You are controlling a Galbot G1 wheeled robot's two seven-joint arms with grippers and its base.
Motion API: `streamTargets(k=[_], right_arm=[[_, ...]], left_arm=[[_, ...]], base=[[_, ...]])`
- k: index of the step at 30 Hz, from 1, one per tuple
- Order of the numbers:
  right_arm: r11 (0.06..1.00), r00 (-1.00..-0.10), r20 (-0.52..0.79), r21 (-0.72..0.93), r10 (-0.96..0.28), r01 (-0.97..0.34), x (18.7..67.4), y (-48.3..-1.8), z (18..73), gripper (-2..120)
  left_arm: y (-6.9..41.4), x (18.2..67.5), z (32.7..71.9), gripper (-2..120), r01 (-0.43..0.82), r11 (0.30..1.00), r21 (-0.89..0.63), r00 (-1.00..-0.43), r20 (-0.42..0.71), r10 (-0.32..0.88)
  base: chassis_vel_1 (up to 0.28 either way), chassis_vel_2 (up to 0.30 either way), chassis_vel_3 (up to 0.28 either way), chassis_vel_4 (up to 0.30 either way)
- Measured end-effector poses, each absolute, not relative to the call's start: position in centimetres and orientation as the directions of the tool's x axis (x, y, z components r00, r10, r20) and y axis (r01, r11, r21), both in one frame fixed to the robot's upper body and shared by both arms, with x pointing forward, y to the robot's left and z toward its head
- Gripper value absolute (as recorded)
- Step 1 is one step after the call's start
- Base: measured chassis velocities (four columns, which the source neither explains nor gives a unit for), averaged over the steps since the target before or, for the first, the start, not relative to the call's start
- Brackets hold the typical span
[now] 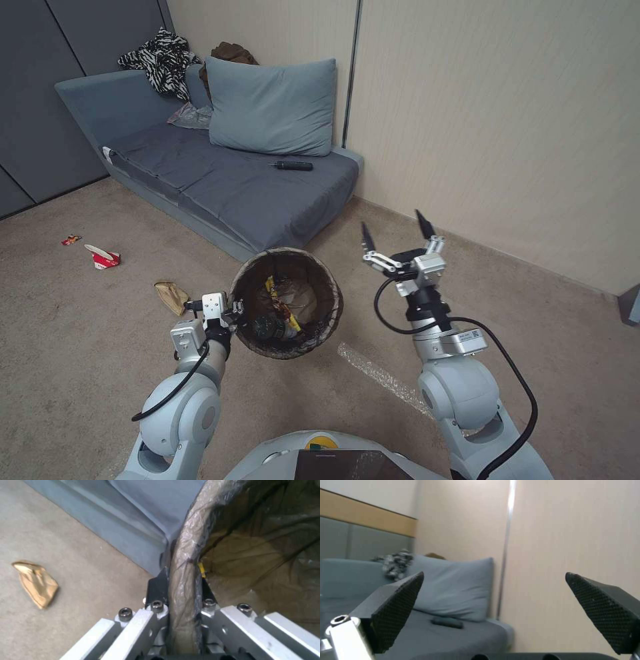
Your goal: Pick up the trash bin, then pick up the garbage from the floor and place it into the trash bin.
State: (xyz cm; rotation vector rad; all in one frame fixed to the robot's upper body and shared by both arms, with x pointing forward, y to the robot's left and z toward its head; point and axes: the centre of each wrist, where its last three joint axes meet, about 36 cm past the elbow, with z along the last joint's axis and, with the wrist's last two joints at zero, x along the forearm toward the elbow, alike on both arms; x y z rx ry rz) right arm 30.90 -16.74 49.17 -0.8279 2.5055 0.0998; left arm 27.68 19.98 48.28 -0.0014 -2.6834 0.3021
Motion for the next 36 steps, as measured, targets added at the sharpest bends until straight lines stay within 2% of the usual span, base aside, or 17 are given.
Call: streamTargets(k=[6, 8, 9, 12, 13, 16, 24, 36], right_arm=[[0.854, -0.727, -0.487, -0.085, -0.485, -0.513, 30.6, -17.4, 49.7, 100], [0.914, -0.791, -0.47, -0.097, -0.392, -0.395, 30.5, -18.2, 49.5, 100], [0.914, -0.791, -0.47, -0.097, -0.392, -0.395, 30.5, -18.2, 49.5, 100], [0.979, -0.878, -0.435, -0.108, -0.201, -0.17, 30.6, -19.9, 48.0, 100], [0.979, -0.878, -0.435, -0.108, -0.201, -0.17, 30.6, -19.9, 48.0, 100], [0.998, -0.917, -0.396, -0.062, -0.049, -0.026, 29.3, -21.4, 44.9, 100], [0.999, -0.945, -0.327, -0.036, -0.006, 0.006, 28.4, -21.6, 40.7, 100], [0.999, -0.944, -0.327, -0.034, -0.029, -0.019, 28.7, -21.4, 40.1, 100]], left_arm=[[20.1, 27.6, 48.2, 4, -0.052, 0.977, -0.208, -0.905, 0.422, 0.042], [20.3, 27.6, 48.2, 4, -0.059, 0.978, -0.199, -0.909, 0.417, 0.03], [20.3, 27.6, 48.2, 4, -0.059, 0.978, -0.199, -0.909, 0.417, 0.03], [20.9, 27.6, 48.2, 4, -0.077, 0.982, -0.17, -0.918, 0.398, -0.003], [20.9, 27.6, 48.2, 4, -0.077, 0.982, -0.17, -0.918, 0.398, -0.003], [21.4, 27.7, 48.1, 4, -0.102, 0.987, -0.128, -0.928, 0.369, -0.048], [21.5, 27.7, 48.0, 4, -0.114, 0.988, -0.108, -0.932, 0.356, -0.068], [21.8, 27.8, 48.1, 4, -0.123, 0.986, -0.116, -0.935, 0.347, -0.076]], base=[[0.0, 0.0, 0.0, 0.0], [0.0, 0.0, 0.0, 0.0], [0.0, 0.0, 0.0, 0.0], [0.0, 0.0, 0.0, 0.0], [0.0, 0.0, 0.0, 0.0], [0.0, 0.0, 0.0, 0.0], [0.0, 0.0, 0.0, 0.0], [0.0, 0.0, 0.0, 0.0]])
